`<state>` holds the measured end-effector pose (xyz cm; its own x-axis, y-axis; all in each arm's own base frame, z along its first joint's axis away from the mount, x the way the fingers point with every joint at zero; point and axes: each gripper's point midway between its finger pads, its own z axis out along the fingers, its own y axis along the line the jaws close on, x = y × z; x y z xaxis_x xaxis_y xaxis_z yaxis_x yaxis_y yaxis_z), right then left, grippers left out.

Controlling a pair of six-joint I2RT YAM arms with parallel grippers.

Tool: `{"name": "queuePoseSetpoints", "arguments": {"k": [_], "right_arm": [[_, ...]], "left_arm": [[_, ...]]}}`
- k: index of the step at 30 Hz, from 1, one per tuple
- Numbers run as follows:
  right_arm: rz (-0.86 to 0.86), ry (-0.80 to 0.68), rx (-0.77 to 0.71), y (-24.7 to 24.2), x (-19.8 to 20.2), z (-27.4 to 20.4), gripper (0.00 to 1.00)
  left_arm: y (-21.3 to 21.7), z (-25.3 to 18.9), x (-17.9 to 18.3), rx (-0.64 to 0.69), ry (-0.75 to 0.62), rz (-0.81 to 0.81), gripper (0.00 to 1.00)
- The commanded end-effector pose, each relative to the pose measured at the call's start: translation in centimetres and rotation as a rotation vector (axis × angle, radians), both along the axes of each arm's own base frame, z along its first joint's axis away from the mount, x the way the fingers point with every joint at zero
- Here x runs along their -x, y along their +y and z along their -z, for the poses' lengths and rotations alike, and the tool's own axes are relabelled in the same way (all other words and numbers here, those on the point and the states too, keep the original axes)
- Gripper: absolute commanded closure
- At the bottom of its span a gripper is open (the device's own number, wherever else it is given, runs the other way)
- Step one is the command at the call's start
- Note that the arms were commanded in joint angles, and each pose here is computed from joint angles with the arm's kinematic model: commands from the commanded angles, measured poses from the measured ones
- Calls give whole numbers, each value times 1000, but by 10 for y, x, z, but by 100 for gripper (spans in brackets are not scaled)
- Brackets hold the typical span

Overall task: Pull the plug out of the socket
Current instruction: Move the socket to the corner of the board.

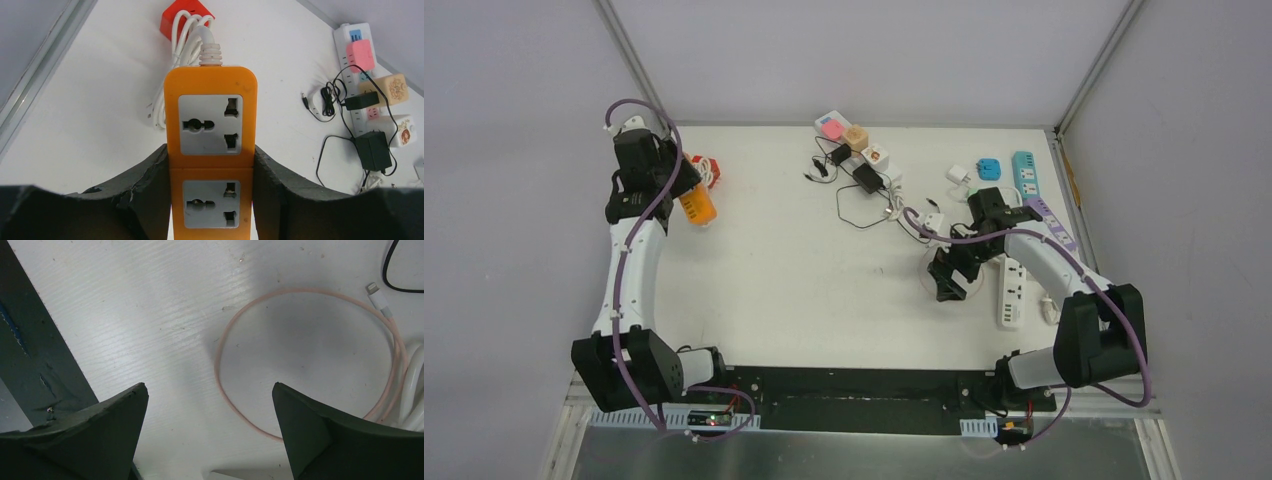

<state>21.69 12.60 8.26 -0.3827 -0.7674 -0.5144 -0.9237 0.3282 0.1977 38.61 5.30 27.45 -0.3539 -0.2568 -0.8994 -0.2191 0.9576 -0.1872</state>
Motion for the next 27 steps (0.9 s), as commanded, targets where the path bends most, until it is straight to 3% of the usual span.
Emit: {"name": "queuePoseSetpoints", "arguments": {"k": [1,8,12,20,27], "right_arm": [[-29,-29,4,3,-5,-6,0],[-17,-37,2,3,-8,-12,0],[8,-42,-3,1,-12,-16,0],[96,-46,-84,-6,-19,-37,0],[156,-57,-122,-16,-24,-45,0]], "left_arm": [[-4,-42,-13,30,-139,45,100],[-80,-78,-11,253,-212,396,100],[-121,-98,-5,277,-236,531,100],[-192,-114,-2,310,-264,686,100],[-202,-118,-7,315,-284,700,100]]}}
